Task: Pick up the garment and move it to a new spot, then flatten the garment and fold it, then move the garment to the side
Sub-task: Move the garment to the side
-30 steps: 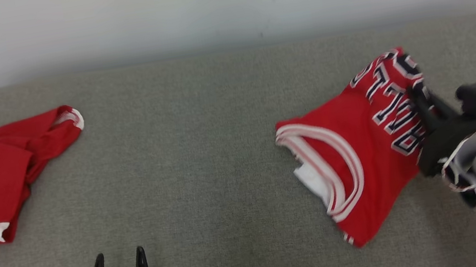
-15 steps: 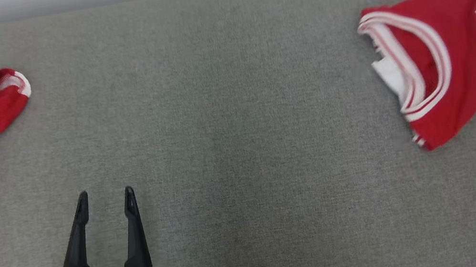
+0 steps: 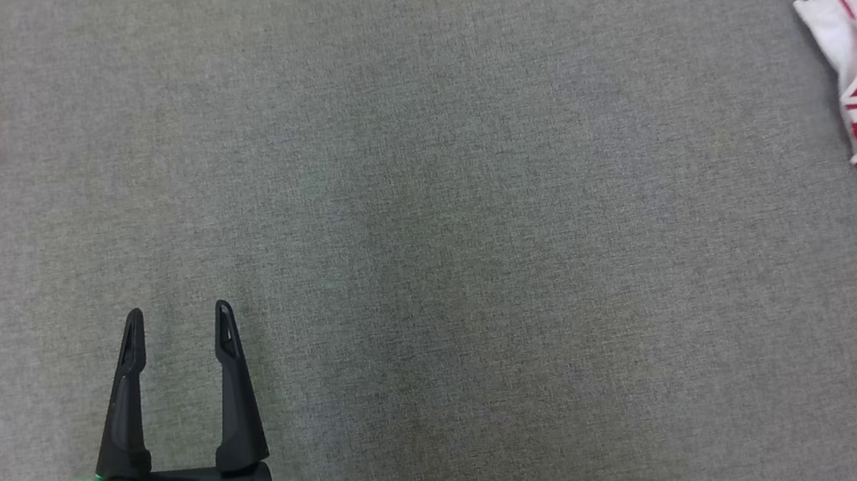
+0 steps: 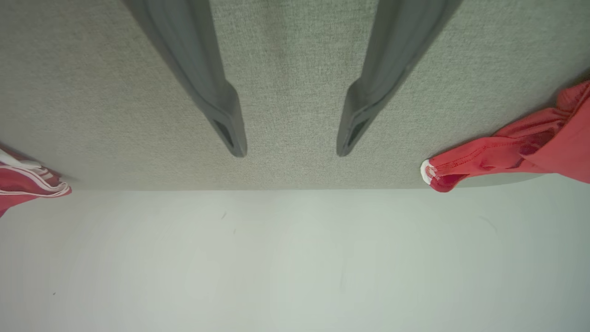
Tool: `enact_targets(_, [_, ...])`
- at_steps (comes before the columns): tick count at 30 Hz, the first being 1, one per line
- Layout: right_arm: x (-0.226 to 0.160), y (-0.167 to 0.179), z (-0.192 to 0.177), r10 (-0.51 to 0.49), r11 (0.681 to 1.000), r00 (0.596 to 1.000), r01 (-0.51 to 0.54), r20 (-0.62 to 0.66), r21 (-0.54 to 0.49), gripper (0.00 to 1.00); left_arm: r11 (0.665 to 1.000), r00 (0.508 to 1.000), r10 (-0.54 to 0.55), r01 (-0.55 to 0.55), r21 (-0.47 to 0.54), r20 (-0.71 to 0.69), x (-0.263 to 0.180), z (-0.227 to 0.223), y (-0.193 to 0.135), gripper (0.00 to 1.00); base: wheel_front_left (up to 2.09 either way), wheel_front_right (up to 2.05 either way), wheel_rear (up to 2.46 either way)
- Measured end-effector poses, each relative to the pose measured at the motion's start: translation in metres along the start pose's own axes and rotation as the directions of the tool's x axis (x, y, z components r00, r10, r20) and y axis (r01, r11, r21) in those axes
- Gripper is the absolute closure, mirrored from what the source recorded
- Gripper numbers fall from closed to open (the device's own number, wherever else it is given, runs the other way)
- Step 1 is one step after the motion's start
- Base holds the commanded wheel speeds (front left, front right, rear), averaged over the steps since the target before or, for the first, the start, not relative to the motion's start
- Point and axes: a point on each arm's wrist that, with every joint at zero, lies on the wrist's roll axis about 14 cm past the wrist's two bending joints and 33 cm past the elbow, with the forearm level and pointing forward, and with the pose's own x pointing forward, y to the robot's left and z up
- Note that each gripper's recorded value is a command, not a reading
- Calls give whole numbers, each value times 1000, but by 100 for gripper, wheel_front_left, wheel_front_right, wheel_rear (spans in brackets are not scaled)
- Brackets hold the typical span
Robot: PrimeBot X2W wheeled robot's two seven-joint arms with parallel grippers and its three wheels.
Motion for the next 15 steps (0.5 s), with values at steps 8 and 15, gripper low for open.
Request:
enact_targets(8, [2, -15, -11, -37, 999, 999, 37, -36, -14, 100, 1000, 1000, 4, -4, 1, -5, 4, -4, 2, 0, 0, 0, 0])
enact_targets(15, [1, -17, -13, -46, 999, 998, 45, -44, -23, 3, 1000, 1000, 4, -4, 2, -2, 6, -4, 2, 0, 0, 0, 0])
